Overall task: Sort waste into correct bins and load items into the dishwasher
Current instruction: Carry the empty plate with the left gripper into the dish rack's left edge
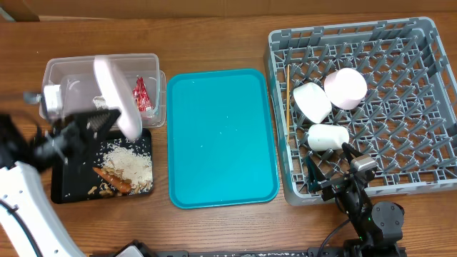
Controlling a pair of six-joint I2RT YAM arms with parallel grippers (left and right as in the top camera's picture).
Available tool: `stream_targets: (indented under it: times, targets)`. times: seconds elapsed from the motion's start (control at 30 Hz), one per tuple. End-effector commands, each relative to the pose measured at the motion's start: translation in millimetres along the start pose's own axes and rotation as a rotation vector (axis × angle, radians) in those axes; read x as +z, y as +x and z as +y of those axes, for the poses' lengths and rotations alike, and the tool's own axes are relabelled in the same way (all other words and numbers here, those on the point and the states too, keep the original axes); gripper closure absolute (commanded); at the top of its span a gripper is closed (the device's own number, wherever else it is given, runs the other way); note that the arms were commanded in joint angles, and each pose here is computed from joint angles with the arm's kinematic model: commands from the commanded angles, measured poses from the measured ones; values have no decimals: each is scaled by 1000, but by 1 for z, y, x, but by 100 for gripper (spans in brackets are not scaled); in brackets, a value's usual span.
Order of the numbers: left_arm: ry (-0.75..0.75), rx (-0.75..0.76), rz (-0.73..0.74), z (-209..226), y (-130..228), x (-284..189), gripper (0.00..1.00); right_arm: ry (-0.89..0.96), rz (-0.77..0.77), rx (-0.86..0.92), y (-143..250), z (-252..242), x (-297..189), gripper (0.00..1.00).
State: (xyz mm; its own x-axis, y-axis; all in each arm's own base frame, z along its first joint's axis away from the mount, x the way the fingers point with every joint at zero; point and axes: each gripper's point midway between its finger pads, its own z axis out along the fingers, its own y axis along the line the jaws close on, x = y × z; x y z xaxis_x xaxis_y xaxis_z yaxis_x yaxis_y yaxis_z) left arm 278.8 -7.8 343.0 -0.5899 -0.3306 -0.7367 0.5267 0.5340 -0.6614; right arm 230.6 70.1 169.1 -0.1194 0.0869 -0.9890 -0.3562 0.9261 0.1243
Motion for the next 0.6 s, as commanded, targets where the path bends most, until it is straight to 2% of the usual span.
stream_targets:
  times: [0.0,0.07,0.13,0.3,0.43,0.57]
  targets:
    - [83,-97,48,-28,-22,27,96,1,-12,-6,-1,-1,-1,0]
    - [26,-135,74,-22,-35,51,96,1,-12,-6,-1,-1,-1,0]
    - [6,-108,72,-27,-46,80,96,1,-12,-5,-1,-1,-1,0]
    - [170,-51,75,-77,-57,164,96,1,-12,-6,-1,-1,-1,0]
    - [302,-93,130,-104,-33,231,96,1,-12,-6,-1,-1,-1,0]
    - [378,-178,191,-111,2,290,96,1,-12,-6,-1,-1,-1,0]
